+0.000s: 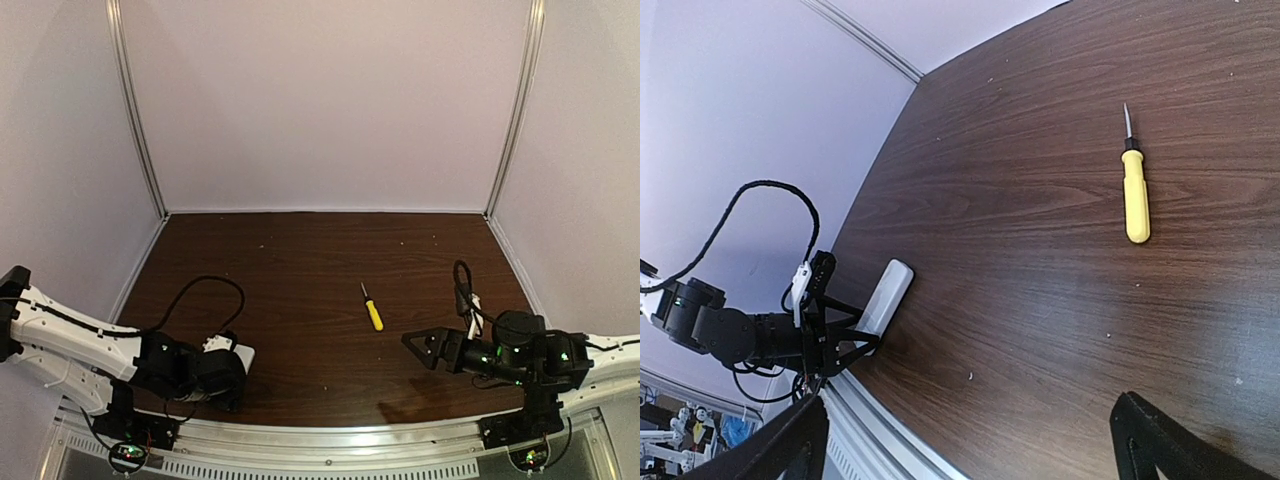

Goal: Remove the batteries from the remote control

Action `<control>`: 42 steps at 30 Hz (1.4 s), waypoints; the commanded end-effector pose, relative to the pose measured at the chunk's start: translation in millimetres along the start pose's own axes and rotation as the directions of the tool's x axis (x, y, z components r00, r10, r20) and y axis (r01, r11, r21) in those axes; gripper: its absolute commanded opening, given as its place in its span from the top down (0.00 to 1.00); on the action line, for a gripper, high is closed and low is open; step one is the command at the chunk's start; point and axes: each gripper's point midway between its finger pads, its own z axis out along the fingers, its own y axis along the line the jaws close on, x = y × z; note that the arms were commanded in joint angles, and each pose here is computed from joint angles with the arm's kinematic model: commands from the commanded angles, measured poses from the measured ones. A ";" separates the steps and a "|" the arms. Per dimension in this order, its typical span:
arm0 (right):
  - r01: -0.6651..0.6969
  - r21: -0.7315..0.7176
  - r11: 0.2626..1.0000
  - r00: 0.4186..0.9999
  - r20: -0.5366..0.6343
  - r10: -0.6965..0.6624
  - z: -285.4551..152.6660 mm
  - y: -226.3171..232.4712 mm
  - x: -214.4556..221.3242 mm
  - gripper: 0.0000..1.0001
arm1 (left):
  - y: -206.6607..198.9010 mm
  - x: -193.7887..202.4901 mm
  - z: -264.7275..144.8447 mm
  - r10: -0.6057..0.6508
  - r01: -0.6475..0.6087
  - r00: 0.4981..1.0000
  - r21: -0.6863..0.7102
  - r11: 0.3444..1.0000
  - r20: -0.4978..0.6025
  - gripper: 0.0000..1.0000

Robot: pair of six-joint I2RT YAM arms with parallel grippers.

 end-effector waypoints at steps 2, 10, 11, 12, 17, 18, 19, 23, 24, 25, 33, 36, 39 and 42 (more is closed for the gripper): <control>-0.010 0.001 1.000 1.000 0.010 0.010 -0.8 -2.5 8.6 0.00 | 7.6 12.3 5.8 -0.014 0.013 1.000 -0.046 0.999 -0.021 0.30; -0.008 -0.019 1.000 1.000 -0.007 0.008 -3.7 2.9 20.0 0.00 | 0.1 19.7 9.5 0.006 -0.008 0.999 -0.070 0.997 -0.033 0.48; -0.006 -0.019 1.000 1.000 -0.011 0.006 -3.9 3.2 21.9 0.00 | 0.4 20.6 9.9 0.006 -0.009 0.999 -0.074 0.997 -0.035 0.52; -0.006 -0.021 1.000 1.000 -0.012 0.006 -4.3 3.4 23.4 0.00 | 0.3 21.2 10.1 0.006 -0.009 0.999 -0.075 0.997 -0.035 0.55; -0.004 -0.023 1.000 1.000 -0.015 0.004 -5.0 3.5 28.7 0.00 | -0.9 21.5 9.1 0.019 -0.020 1.000 -0.077 0.997 -0.022 0.60; -0.005 -0.024 1.000 1.000 -0.015 0.004 -4.8 3.7 29.2 0.00 | -2.7 20.7 8.0 0.027 -0.028 1.000 -0.073 0.997 -0.016 0.61; -0.002 -0.020 1.000 1.000 -0.017 0.002 -3.9 2.6 30.5 0.00 | -5.0 19.8 6.9 0.040 -0.040 0.999 -0.069 0.997 -0.009 0.62; 0.020 -0.002 1.000 0.999 -0.032 -0.020 0.2 0.3 36.1 0.00 | -14.1 15.1 2.6 0.082 -0.081 0.997 -0.054 0.995 0.015 0.66; 0.026 0.003 1.000 0.999 -0.036 -0.026 1.4 0.2 37.1 0.00 | -15.4 14.3 2.1 0.095 -0.094 0.995 -0.053 0.994 0.018 0.68; 0.035 0.010 0.999 0.999 -0.040 -0.035 2.7 -0.8 38.5 0.00 | -16.8 13.1 1.6 0.105 -0.104 0.994 -0.053 0.993 0.022 0.70; 0.115 0.062 0.991 0.993 -0.031 -0.113 9.2 -2.3 35.6 0.00 | -38.8 -11.7 -10.1 0.200 -0.199 0.972 -0.023 0.980 0.123 0.93; 0.146 0.078 0.986 0.989 -0.017 -0.145 11.8 -3.1 33.4 0.00 | -42.6 -28.0 -15.5 0.227 -0.221 0.956 -0.051 0.974 0.187 1.00; 0.176 0.104 0.979 0.984 0.003 -0.177 14.0 -3.3 28.2 0.00 | -50.2 -42.3 -20.4 0.261 -0.249 0.936 -0.077 0.965 0.236 1.00; 0.219 0.130 0.967 0.974 0.023 -0.224 16.3 -0.9 21.6 0.00 | -62.6 -59.3 -25.5 0.329 -0.310 0.899 -0.112 0.944 0.289 1.00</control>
